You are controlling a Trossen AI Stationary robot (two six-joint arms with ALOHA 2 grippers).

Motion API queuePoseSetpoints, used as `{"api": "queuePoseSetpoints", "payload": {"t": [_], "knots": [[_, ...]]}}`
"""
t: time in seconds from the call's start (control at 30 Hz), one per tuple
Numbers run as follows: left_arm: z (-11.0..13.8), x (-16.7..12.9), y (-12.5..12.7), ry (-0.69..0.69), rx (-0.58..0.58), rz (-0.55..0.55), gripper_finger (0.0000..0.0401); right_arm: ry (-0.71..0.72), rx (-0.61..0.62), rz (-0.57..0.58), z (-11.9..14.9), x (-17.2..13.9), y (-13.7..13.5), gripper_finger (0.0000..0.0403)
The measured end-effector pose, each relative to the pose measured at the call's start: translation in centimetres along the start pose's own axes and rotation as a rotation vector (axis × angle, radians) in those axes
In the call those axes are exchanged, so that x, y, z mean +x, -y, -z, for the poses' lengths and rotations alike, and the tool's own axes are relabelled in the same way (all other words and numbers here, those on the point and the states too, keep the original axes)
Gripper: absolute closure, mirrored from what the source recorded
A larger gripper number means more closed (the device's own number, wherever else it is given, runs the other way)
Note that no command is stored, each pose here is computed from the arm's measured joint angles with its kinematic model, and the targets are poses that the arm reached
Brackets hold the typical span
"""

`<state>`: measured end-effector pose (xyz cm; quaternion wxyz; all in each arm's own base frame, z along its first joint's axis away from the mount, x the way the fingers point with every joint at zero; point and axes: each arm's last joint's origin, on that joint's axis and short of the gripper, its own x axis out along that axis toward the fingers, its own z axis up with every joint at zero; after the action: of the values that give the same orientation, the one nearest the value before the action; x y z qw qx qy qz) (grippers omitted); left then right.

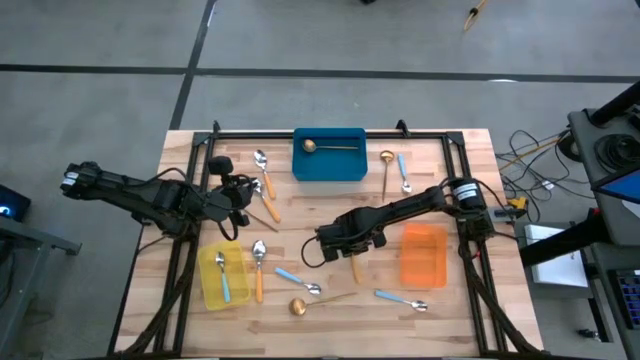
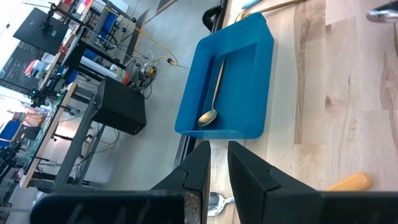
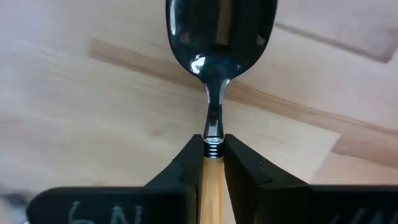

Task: Sort silverware by color (type)
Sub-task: Put the orange spoon into the orange bin

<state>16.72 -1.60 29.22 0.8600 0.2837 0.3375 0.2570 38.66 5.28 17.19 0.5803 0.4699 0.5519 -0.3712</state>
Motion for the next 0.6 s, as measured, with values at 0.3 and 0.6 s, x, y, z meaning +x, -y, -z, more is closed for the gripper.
{"api": "queuePoseSetpoints", "payload": {"t": [0.3, 0.6], "knots": [[0.0, 0.0, 0.0, 0.001, -0.002, -0.001, 0.0363, 0.07, -0.006, -0.118, 0.3, -5.1, 0.7, 0.0369], [0.0, 0.0, 0.0, 0.001, -0.001, 0.0, 0.0363, 0.053, 0.013, -0.172, 1.1, -10.3, 3.0, 0.0369]]}}
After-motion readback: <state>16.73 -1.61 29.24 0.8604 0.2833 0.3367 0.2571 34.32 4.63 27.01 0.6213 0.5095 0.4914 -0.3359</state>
